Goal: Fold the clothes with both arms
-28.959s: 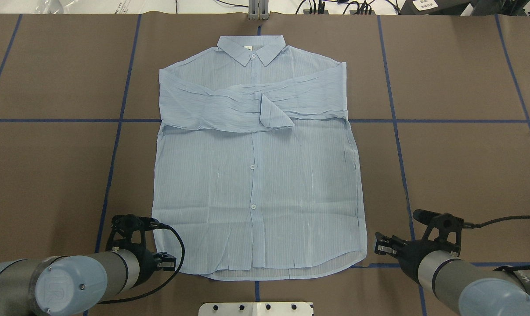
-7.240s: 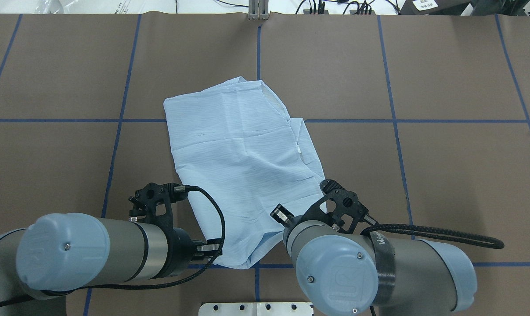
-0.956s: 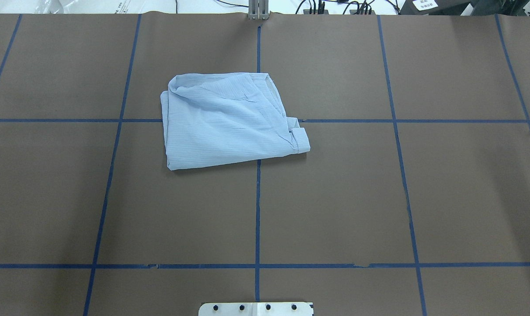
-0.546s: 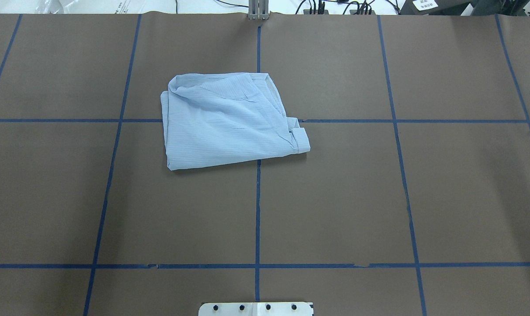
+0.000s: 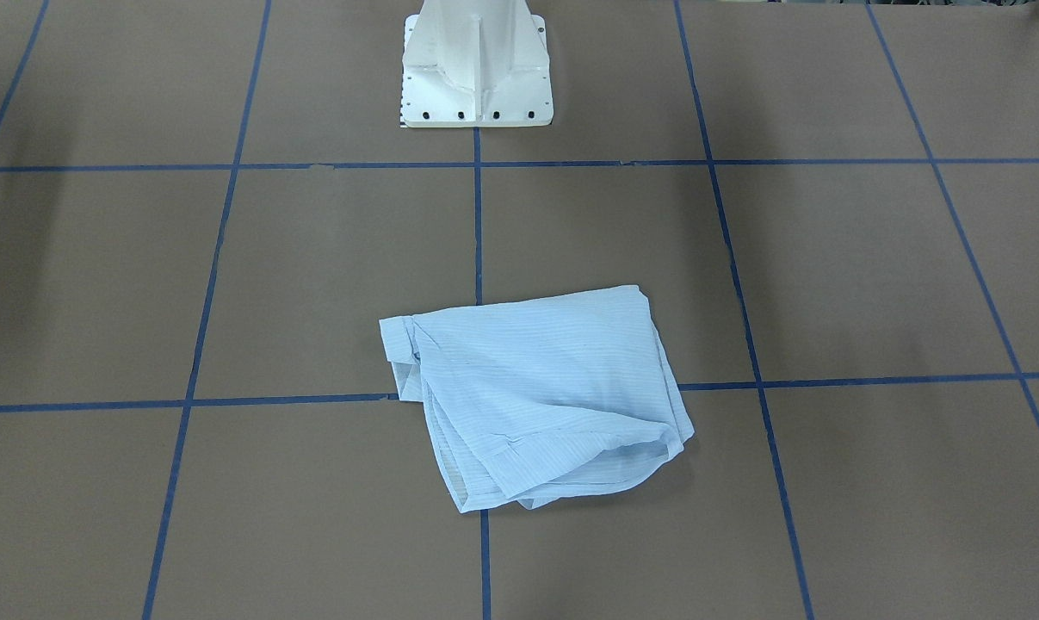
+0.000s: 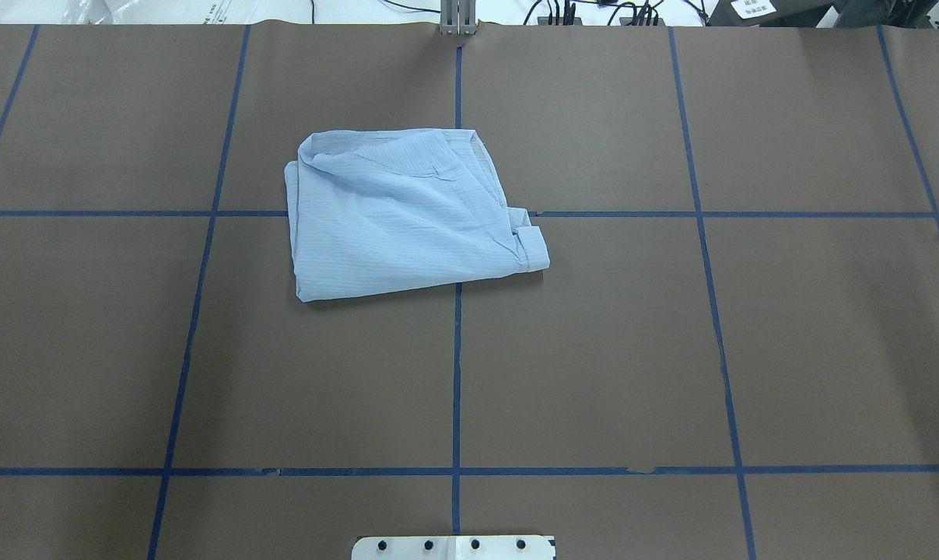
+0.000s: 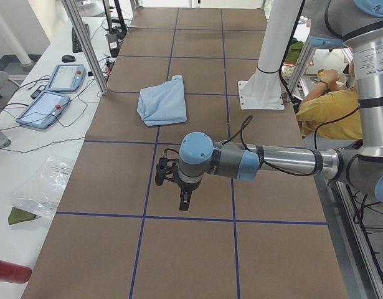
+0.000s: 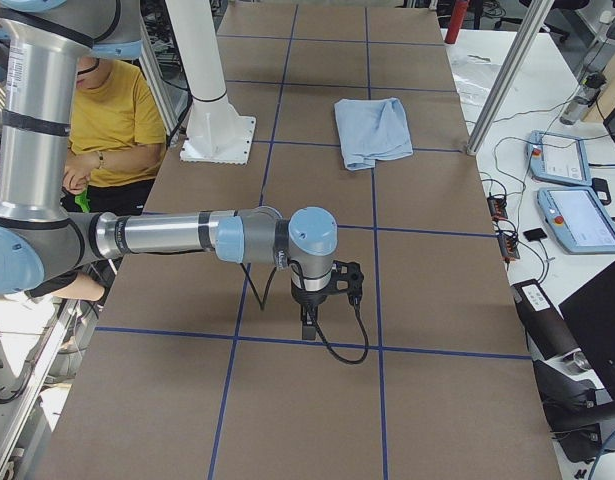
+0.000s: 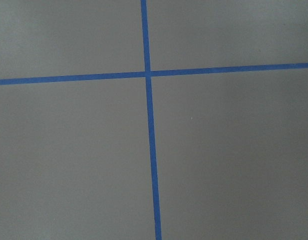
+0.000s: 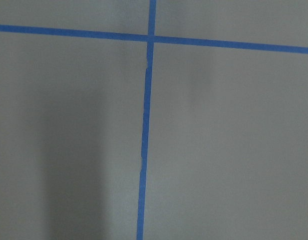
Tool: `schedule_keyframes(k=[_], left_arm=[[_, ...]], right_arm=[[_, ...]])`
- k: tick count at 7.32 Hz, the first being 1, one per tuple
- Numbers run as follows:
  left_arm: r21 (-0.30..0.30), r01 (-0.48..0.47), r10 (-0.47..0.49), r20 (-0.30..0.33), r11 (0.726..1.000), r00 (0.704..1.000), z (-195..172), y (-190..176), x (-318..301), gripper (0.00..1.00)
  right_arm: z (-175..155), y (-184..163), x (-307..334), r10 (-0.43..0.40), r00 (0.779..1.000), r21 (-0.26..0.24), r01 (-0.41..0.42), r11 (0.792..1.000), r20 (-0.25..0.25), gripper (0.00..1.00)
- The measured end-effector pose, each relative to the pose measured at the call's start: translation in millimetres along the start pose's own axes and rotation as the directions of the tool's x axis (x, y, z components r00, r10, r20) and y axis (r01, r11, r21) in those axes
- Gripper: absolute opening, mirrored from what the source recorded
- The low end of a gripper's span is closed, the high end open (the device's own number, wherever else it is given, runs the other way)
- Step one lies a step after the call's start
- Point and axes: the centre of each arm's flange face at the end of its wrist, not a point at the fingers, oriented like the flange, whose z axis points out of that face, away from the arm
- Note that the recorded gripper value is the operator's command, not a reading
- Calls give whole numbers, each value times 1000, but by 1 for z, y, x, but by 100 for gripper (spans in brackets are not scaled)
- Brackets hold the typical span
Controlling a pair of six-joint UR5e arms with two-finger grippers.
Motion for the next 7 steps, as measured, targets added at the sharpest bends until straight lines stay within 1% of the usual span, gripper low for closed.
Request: schedule_keyframes(k=[7], left_arm=[[18,-15,15,0,1000,1000,-8,-1,8,100]], right_arm=[[-4,-1,-3,-20,1000,9,20,1000,-5,100]])
